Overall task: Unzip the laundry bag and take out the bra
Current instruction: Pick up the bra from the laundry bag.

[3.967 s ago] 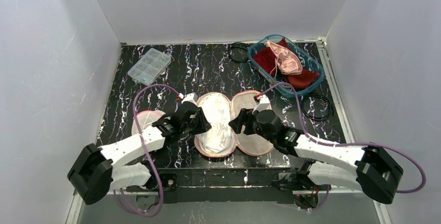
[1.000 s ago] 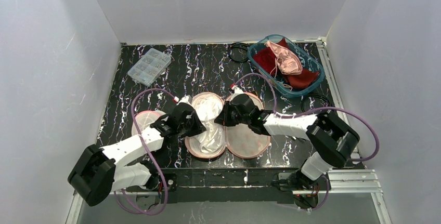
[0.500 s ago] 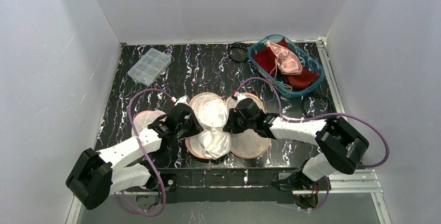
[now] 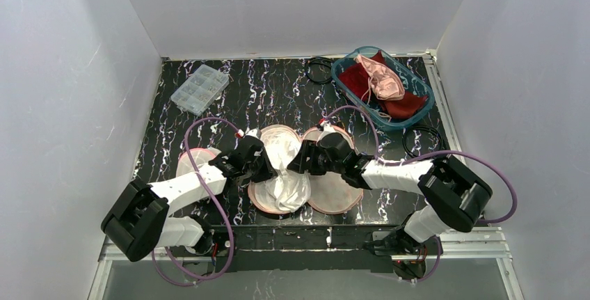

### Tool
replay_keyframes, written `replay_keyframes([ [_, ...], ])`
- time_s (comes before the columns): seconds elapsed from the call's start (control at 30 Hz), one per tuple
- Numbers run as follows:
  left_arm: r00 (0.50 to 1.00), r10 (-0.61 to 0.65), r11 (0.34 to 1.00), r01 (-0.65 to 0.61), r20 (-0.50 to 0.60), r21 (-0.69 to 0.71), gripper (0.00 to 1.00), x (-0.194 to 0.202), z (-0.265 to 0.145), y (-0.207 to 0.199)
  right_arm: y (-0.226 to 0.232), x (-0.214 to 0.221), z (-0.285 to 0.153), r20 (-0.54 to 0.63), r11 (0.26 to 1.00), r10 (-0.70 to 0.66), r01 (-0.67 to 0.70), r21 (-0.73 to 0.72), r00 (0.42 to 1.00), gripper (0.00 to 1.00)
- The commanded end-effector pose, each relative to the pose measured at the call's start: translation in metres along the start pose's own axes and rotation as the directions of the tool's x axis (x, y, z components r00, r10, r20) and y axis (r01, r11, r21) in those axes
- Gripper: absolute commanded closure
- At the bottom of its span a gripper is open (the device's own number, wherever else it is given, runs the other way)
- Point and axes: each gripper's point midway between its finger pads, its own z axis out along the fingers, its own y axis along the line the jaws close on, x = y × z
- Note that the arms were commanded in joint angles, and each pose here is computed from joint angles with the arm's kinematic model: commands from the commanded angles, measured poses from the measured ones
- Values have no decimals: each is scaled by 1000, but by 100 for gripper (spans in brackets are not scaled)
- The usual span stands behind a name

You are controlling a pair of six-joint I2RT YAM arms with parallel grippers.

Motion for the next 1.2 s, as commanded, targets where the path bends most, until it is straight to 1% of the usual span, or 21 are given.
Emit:
replay_keyframes([
  [0.0,1000,6,1000,-6,2,31,96,-5,-1,-8,17,-20,10,65,998,39,-36,-57,997,29],
  [0.17,1000,9,1000,-9,2,26,97,-4,-1,-7,10,-12,20,31,998,57,-56,-34,998,31],
  [0.3,1000,8,1000,-7,-9,21,97,0,0,-4,5,-11,26,35,996,86,-85,-20,996,33],
  [0.33,1000,6,999,-7,5,38,97,-3,1,-8,5,-11,27,39,996,91,-90,-21,995,33],
  [0.5,1000,2,999,-2,5,37,97,-1,0,-5,8,-19,26,87,990,139,-135,-43,986,29],
  [0.53,1000,2,999,-3,7,37,97,-1,0,-4,6,-24,26,116,989,147,-143,-36,982,29],
  [0.6,1000,3,999,-3,8,37,97,-1,0,-4,6,-29,25,145,987,158,-154,-36,977,29],
  [0.67,1000,2,999,-2,9,37,97,-1,0,-4,6,-33,25,158,986,166,-162,-38,973,31],
  [0.77,1000,2,999,-2,8,37,97,-1,0,-4,5,-32,29,153,984,178,-174,-38,972,37],
  [1.0,1000,2,999,-3,10,38,97,0,-2,-3,0,-23,35,117,983,185,-184,-25,976,66],
  [1.1,1000,3,999,-3,12,38,97,0,-3,-3,-2,-20,36,103,984,178,-178,-14,979,73],
  [1.17,1000,1,999,-1,13,40,97,0,-4,-3,-1,-19,36,97,986,169,-168,-17,981,81],
])
